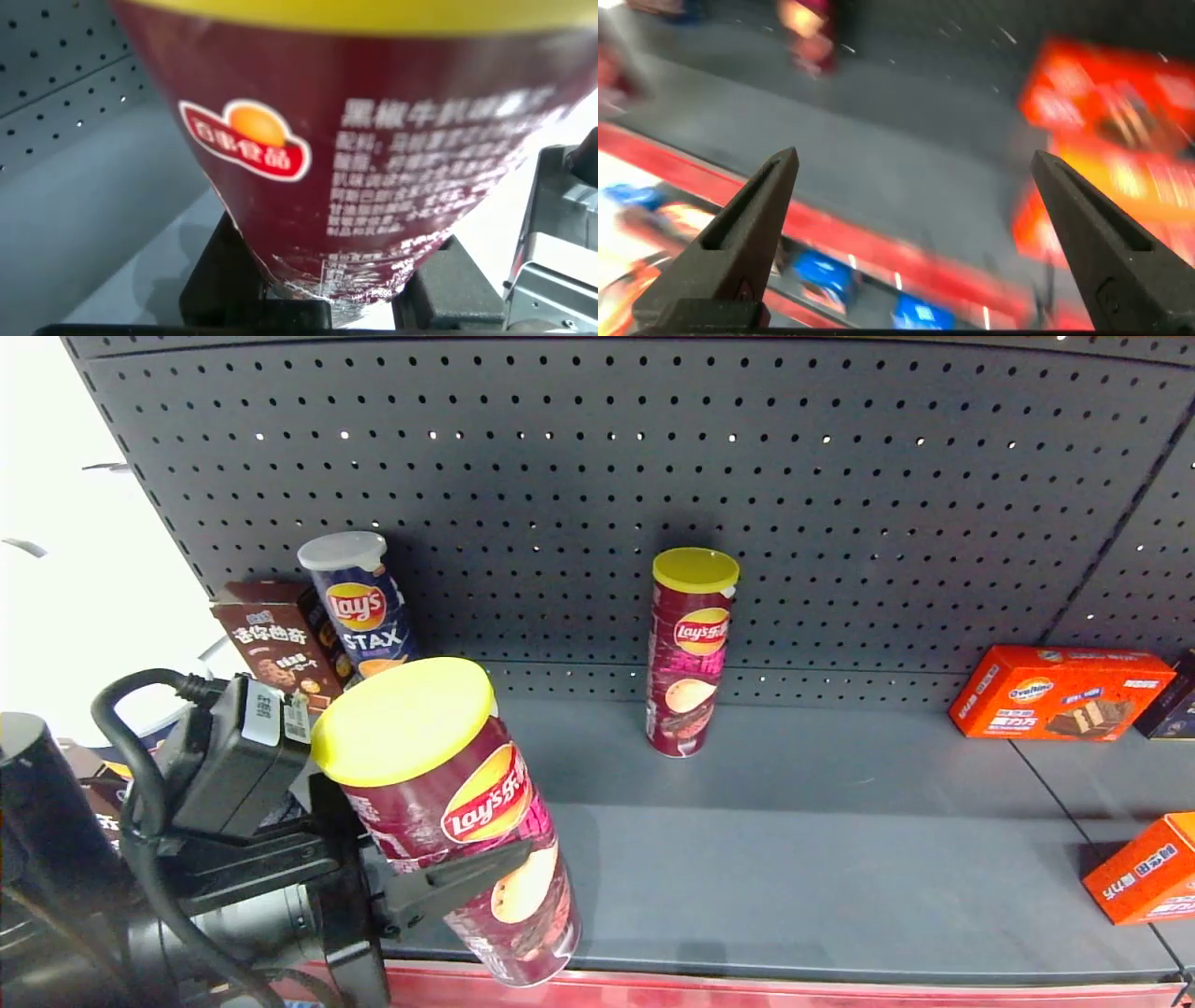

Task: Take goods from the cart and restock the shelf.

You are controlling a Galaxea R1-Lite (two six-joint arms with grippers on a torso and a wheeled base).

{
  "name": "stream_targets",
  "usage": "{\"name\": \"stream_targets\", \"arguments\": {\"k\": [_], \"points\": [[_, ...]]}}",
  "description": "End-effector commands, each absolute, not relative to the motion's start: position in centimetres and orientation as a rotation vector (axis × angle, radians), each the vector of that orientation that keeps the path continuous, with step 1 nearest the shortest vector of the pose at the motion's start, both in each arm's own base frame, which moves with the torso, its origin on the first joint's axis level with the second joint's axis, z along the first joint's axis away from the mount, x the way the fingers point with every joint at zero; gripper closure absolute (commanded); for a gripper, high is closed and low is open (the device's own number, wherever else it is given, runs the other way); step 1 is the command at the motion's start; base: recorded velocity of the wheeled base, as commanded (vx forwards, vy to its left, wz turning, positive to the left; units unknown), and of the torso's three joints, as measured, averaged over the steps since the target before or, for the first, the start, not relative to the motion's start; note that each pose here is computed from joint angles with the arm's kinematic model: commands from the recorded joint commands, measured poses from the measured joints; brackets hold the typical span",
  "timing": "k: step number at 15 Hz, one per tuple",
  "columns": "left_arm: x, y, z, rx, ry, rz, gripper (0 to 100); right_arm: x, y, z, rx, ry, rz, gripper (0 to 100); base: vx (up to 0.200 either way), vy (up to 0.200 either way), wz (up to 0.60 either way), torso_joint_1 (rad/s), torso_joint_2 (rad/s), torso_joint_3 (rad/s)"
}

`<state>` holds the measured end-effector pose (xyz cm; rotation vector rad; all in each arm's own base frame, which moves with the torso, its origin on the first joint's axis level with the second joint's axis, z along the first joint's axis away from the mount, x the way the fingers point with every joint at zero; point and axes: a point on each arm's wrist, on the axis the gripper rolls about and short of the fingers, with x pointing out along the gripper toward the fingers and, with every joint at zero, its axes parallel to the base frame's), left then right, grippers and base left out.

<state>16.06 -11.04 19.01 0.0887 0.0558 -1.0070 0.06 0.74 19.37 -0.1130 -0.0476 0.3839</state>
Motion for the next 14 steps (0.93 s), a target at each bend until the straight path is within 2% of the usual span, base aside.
{"name": "stream_targets", "arguments": {"k": [1,10,12,14], "points": [[16.4,-11.2,18.8,0.088,0.068,-1.007,100,5.7,1.7,22.6,-0.108,0.073,0.567,0,0.000,0.000,0.00,0.000,0.00,0.000],[16.8,-11.1,18.4,0.082,0.092,-1.001,100,17.0,5.3,23.4,-0.036,0.153,0.766,0,0.000,0.000,0.00,0.000,0.00,0.000],[17.1,-11.2,18.3,0.081,0.101,-1.001,100,19.0,6.1,23.6,-0.043,0.139,0.775,0,0.000,0.000,0.00,0.000,0.00,0.000],[17.1,-11.2,18.3,0.081,0.101,-1.001,100,21.7,7.2,23.4,-0.062,0.033,0.865,0,0.000,0.000,0.00,0.000,0.00,0.000]]}}
